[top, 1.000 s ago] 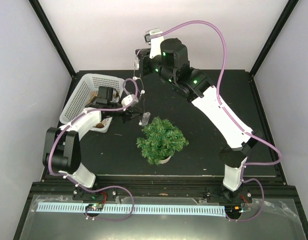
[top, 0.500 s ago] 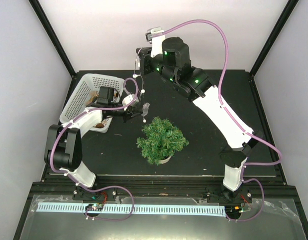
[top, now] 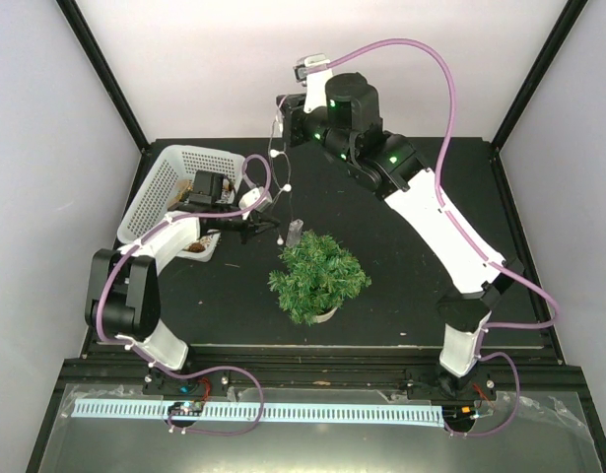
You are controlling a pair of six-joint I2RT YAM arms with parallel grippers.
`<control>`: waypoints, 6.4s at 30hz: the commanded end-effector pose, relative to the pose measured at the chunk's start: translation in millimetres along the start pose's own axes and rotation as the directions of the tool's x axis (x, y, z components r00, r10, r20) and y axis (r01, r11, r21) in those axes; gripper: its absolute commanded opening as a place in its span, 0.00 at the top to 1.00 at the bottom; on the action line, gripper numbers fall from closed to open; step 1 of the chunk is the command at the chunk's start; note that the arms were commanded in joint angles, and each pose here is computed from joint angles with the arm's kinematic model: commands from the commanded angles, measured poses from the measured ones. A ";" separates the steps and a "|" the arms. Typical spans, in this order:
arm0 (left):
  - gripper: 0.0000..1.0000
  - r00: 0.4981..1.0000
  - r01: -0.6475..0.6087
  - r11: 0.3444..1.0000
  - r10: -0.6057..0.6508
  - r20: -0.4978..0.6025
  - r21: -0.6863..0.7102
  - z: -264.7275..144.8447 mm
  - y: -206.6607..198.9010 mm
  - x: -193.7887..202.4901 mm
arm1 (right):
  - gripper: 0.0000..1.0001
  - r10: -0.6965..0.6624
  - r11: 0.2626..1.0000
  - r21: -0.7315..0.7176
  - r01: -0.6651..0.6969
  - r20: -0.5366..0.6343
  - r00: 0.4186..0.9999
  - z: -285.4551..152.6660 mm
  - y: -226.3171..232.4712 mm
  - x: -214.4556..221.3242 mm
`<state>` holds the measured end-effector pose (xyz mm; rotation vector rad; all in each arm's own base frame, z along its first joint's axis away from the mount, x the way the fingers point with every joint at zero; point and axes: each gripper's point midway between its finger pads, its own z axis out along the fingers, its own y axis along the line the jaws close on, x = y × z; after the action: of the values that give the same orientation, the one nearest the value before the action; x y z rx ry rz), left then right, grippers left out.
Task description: Decorate the small christmas tree
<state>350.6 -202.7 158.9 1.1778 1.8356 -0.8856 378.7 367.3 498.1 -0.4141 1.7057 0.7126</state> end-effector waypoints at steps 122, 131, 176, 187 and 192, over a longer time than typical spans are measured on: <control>0.98 0.902 -0.276 0.655 0.430 0.047 -0.703 -306.2 -193.4 -220.6 | 0.99 -0.039 0.837 -0.544 -0.063 -0.174 0.984 -285.2 57.3 107.2; 0.98 0.891 -0.271 0.653 0.449 0.073 -0.707 -316.8 -219.9 -220.8 | 0.99 -0.115 0.749 -0.663 -0.017 -0.155 0.981 -320.2 74.1 113.3; 0.98 0.889 -0.319 0.383 0.437 -0.134 -0.867 -371.6 -299.4 -77.6 | 0.99 -0.383 0.663 -0.746 -0.060 -0.406 0.830 -259.6 152.2 242.1; 0.98 0.899 -0.362 0.334 0.372 -0.231 -0.870 -368.4 -262.7 -52.1 | 0.87 -0.421 0.691 -0.721 -0.049 -0.457 0.784 -248.3 151.2 264.7; 0.99 0.896 -0.388 0.306 0.346 -0.278 -0.869 -366.7 -244.1 -46.4 | 0.78 -0.420 0.708 -0.706 -0.022 -0.447 0.790 -245.1 147.2 259.9</control>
<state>43.5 -3.0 400.2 0.8086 1.5610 0.3787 34.6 344.2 307.2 -1.4992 1.8779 1.1505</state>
